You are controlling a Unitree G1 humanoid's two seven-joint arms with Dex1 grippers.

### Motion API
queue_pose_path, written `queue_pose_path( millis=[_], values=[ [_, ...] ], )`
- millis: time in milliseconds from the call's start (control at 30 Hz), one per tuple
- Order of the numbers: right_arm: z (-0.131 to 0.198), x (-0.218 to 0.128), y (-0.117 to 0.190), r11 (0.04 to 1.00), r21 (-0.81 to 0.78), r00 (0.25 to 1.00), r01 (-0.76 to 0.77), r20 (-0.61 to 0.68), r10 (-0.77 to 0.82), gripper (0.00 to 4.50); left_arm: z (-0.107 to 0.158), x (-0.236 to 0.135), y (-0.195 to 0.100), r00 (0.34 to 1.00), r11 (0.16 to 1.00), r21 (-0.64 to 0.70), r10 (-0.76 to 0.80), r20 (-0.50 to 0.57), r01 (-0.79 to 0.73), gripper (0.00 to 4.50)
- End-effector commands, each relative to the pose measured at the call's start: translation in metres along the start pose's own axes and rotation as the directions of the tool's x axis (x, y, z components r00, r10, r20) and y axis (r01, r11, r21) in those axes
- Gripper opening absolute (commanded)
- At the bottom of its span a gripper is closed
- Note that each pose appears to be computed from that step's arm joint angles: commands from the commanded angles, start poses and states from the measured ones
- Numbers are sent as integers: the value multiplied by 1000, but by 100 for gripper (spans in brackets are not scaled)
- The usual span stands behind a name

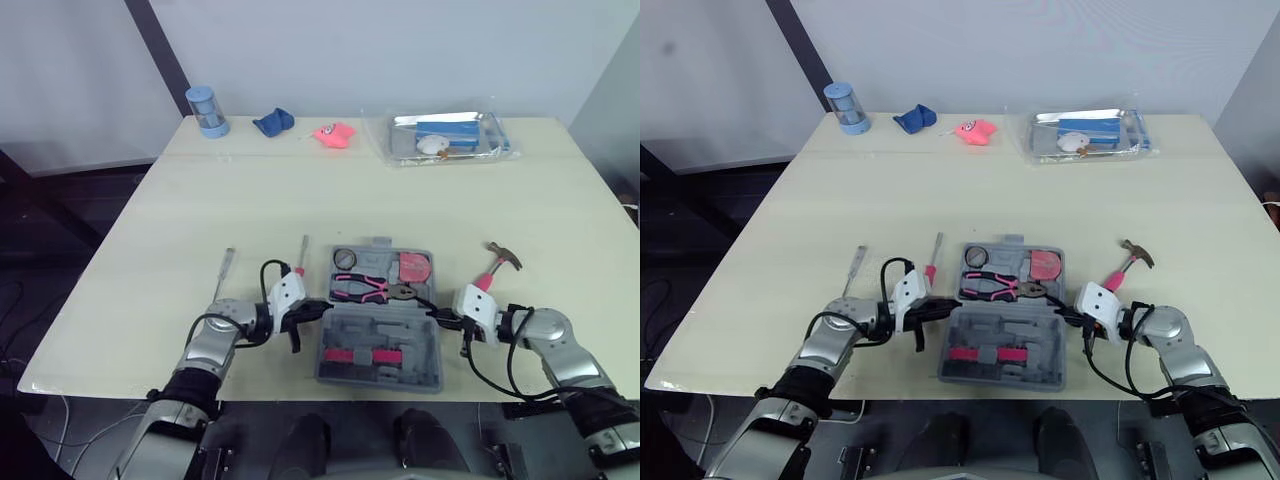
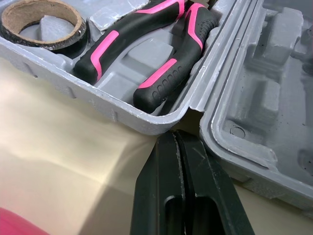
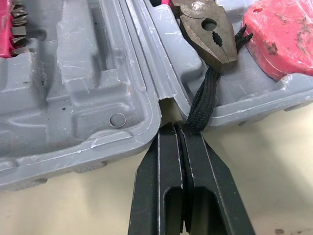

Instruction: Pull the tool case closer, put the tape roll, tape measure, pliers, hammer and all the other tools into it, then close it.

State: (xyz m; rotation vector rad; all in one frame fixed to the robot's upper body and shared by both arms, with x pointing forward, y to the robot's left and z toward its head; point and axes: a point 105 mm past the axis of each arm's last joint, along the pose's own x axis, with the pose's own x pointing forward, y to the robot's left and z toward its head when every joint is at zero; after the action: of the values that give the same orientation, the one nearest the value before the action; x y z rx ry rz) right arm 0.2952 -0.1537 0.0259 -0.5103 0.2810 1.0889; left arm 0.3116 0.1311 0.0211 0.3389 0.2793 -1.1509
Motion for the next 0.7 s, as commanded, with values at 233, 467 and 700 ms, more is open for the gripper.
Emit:
queue_pose_path(
  millis=[233, 467, 700],
  values=[
    [8, 8, -1, 1000, -22, 1000, 11, 25, -10, 2, 3, 11, 0, 1000, 1000, 10, 0, 6, 0, 7],
    [9, 10, -2, 1000, -22, 999, 12, 30, -12, 2, 2, 9, -1, 1000, 1000, 6, 1, 2, -1, 7],
    [11, 11, -4, 999, -28, 999, 23, 36, -22, 2, -1, 7, -3, 1000, 1000, 0, 0, -4, 0, 7]
  ],
)
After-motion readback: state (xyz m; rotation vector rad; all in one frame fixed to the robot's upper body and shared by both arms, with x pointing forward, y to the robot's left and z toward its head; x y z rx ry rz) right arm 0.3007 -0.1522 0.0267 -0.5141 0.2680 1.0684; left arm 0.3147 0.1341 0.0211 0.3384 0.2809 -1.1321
